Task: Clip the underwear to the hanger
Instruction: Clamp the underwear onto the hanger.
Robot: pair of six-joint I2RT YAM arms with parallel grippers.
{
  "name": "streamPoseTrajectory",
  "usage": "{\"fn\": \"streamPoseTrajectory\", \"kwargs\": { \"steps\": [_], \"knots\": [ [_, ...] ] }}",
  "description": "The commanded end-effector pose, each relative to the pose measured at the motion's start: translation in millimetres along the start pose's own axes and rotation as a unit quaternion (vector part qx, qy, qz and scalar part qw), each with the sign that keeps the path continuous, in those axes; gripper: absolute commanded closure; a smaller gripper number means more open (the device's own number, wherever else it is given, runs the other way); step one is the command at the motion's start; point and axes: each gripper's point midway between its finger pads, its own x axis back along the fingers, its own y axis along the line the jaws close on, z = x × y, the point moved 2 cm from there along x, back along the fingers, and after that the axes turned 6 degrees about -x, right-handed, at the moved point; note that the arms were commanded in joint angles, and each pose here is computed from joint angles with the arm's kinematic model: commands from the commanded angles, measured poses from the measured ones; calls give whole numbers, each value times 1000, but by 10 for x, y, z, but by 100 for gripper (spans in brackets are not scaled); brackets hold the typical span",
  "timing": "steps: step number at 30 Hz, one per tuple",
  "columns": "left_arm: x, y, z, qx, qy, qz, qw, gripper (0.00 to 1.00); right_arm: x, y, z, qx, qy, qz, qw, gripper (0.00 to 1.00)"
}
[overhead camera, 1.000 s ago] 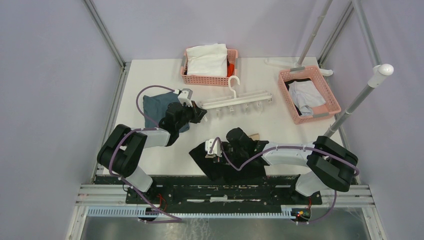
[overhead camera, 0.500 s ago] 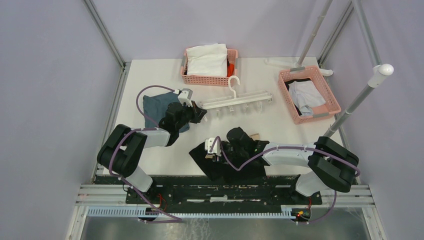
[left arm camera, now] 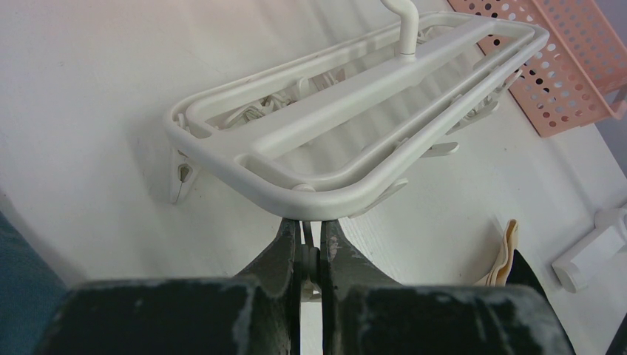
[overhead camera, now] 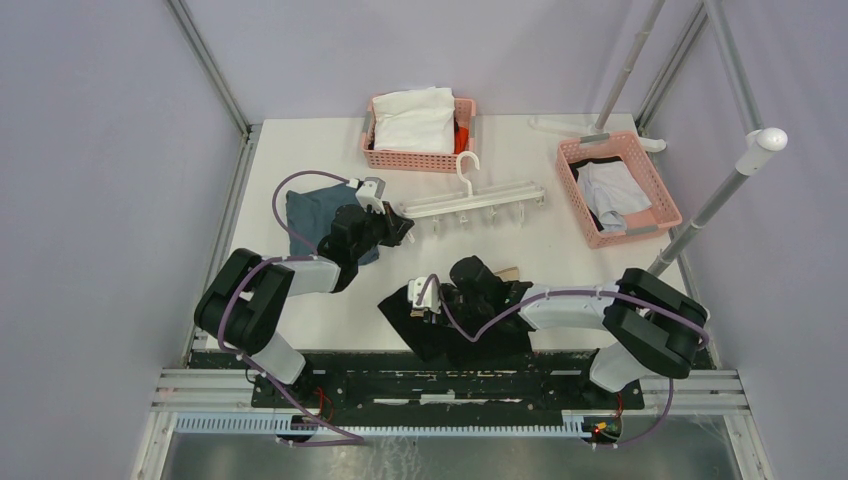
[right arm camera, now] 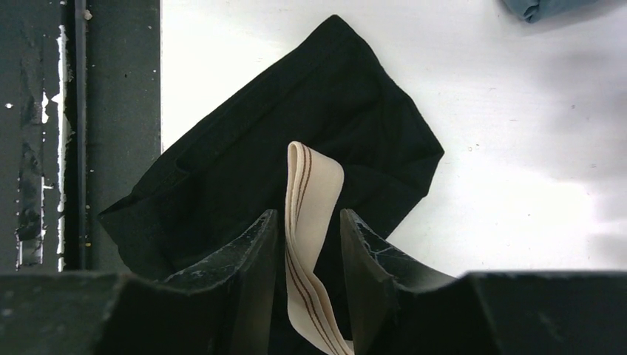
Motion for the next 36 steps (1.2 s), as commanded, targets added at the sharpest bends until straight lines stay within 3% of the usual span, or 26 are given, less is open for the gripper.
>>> {"fn": "streamPoseTrajectory", "kwargs": {
  "steps": [1, 11, 15, 21, 24, 26, 27, 29, 32, 36],
  "knots": [
    [-21, -28, -178, -9, -33, 11, 999, 97, -39, -64, -87, 0, -24, 17, 1000, 57],
    [-10, -31, -175, -11, -34, 12, 999, 97, -63, -62, -18, -4, -16, 21, 1000, 63],
    [-4, -34, -175, -11, -35, 12, 999, 97, -38, -64, 0, -2, -15, 25, 1000, 57],
    [-5, -33, -171, -11, -34, 12, 999, 97, -26, -58, 20, -1, -12, 26, 1000, 55],
    [-5, -36, -175, -12, -35, 13, 999, 97, -35, -74, 17, -2, -12, 30, 999, 62],
    [-2, -39, -176, -12, -35, 14, 999, 97, -35, -88, 0, -4, -16, 34, 999, 72],
    [9, -46, -190, -13, -37, 15, 999, 97, -30, -123, -29, -10, -21, 46, 999, 84],
    [27, -58, -198, -16, -38, 17, 999, 97, -18, -168, -57, -20, -24, 61, 998, 91],
    [82, -87, -235, -22, -42, 20, 999, 97, 21, -240, -126, -42, -32, 85, 995, 99],
    [152, -139, -277, -18, -52, 30, 998, 97, 66, -347, -211, -64, -27, 96, 993, 100]
  ]
}}
